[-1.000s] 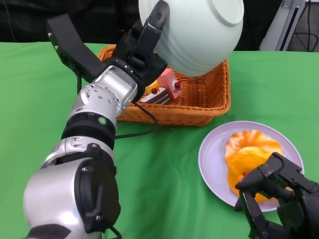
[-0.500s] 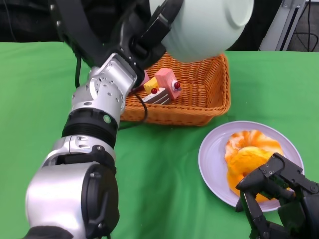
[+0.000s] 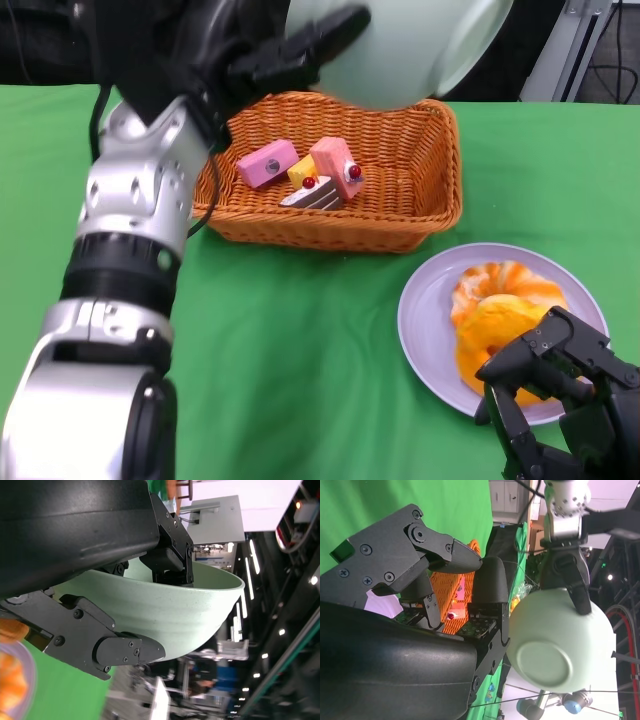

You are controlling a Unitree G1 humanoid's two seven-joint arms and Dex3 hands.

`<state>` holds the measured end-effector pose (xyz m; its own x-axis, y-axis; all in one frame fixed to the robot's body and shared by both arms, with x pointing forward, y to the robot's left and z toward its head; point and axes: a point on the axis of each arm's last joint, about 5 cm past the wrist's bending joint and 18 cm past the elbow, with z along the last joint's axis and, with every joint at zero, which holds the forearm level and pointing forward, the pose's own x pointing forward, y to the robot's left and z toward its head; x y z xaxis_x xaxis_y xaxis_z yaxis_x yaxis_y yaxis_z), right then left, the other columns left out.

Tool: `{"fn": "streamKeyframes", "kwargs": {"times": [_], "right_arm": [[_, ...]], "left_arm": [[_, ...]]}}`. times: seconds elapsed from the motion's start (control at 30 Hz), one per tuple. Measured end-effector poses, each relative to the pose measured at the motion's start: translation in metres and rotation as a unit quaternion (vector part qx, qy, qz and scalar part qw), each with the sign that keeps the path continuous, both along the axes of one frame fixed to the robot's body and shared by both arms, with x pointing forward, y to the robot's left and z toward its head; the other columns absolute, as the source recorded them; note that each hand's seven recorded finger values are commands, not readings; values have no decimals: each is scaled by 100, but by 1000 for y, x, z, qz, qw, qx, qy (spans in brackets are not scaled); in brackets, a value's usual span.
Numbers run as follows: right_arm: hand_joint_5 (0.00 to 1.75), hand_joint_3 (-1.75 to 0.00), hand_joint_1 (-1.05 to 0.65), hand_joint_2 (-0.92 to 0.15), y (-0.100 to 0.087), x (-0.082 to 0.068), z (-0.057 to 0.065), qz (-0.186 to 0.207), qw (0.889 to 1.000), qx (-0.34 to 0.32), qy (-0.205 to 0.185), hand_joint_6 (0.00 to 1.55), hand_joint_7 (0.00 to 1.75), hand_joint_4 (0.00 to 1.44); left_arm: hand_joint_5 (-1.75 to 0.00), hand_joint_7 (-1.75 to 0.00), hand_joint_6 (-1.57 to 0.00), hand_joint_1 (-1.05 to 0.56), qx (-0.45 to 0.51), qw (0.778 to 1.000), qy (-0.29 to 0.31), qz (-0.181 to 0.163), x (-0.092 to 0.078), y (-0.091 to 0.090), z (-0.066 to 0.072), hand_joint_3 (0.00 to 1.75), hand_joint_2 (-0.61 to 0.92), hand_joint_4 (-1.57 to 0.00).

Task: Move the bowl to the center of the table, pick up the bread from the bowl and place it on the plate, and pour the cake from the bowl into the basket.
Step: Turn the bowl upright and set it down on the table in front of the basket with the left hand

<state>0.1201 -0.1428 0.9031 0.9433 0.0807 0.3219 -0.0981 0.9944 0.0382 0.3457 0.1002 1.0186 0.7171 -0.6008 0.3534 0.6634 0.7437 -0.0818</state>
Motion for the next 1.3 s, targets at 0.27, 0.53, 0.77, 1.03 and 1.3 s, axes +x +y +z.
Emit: {"fn": "streamKeyframes", "kwargs": {"times": [0.27,0.53,0.77,1.03,1.3], "right_arm": [[159,-102,-17,-53,-2,0,0,1,1000,-6,-1,64,141,73],[159,-104,-15,-52,-3,1,0,3,1000,-4,-2,64,140,73],[159,-112,-13,-49,-3,2,0,3,1000,-5,-2,64,140,73],[159,-111,-15,-49,-2,2,0,5,1000,-4,0,64,141,73],[159,-112,-14,-49,-1,2,0,5,1000,-3,-1,64,140,73]], "left_arm": [[-173,-142,-74,-27,90,983,-155,29,-12,13,-6,92,65,-78],[-169,-127,-68,-23,233,909,-343,51,-33,31,-30,61,78,-71],[-154,-104,-79,-23,292,862,-408,76,-42,52,-47,56,78,-73],[-174,-133,-69,-28,322,816,-475,72,-52,62,-61,41,87,-69],[-175,-130,-72,-28,335,803,-488,74,-66,78,-81,40,86,-72]]}}
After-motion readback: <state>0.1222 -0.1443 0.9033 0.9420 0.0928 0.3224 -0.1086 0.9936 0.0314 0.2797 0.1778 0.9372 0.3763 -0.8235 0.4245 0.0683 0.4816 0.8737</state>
